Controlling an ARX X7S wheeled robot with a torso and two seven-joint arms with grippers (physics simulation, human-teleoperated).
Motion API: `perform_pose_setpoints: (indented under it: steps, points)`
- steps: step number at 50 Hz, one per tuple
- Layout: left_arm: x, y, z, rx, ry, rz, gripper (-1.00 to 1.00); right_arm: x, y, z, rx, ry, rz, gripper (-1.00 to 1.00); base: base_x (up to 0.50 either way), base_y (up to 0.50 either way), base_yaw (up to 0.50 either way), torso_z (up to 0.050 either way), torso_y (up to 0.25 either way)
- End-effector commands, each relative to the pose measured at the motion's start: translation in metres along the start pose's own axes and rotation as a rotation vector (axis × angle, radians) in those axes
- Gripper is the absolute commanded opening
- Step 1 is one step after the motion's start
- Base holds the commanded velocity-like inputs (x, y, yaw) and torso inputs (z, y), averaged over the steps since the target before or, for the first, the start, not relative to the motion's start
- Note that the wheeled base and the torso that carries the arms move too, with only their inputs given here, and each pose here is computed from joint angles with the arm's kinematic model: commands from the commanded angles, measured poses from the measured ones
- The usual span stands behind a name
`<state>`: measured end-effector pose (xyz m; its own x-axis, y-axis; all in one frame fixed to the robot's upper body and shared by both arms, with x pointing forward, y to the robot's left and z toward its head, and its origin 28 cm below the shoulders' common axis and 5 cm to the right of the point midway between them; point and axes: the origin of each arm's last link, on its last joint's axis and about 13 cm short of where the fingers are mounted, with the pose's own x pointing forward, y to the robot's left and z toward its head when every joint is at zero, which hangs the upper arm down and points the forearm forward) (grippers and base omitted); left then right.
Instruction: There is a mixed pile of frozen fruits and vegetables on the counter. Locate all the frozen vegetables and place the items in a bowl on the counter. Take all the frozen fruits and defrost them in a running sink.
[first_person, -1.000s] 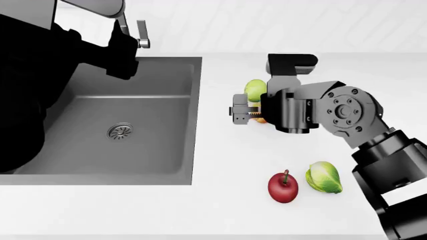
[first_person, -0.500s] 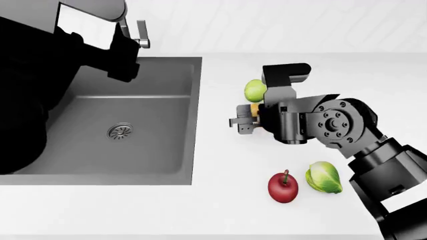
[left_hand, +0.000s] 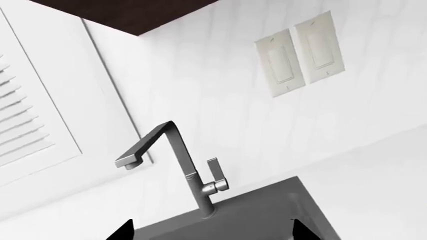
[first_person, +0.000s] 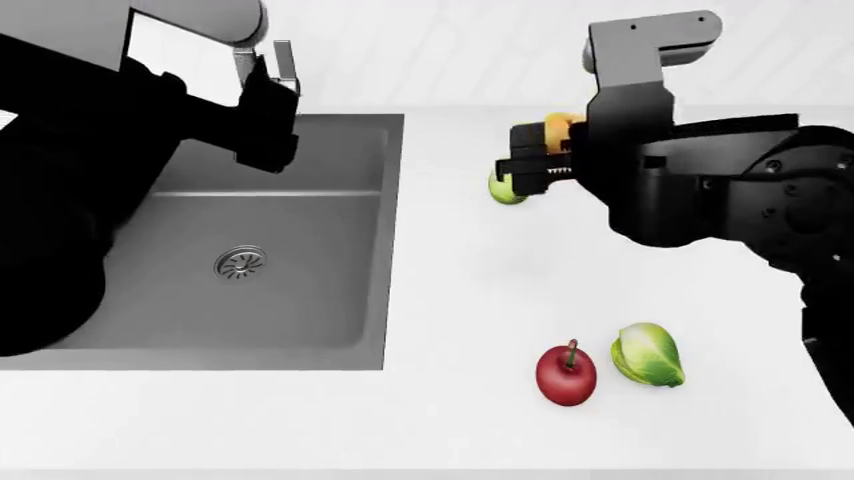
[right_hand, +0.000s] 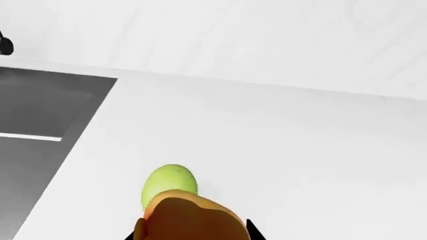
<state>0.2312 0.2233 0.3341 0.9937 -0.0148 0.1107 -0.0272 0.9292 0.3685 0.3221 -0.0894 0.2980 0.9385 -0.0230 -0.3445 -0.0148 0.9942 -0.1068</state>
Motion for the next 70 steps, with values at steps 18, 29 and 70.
perform_pose_setpoints:
  steps: [18, 29, 70]
  points:
    - [0.005, -0.028, 0.02, -0.24, 0.008, -0.405, 1.0, -0.126, -0.034, 0.069, -0.019, -0.295, -0.098, -1.0, 0.0, 0.0, 0.0, 0.0, 0.0]
    - [0.01, -0.039, 0.013, -0.277, 0.081, -0.573, 1.0, -0.166, -0.047, 0.081, -0.034, -0.341, -0.174, -1.0, 0.0, 0.0, 0.0, 0.0, 0.0]
    - [-0.018, -0.073, -0.01, -0.184, 0.287, -1.134, 1.0, -0.183, -0.064, 0.077, -0.042, -0.338, -0.269, -1.0, 0.0, 0.0, 0.0, 0.0, 0.0]
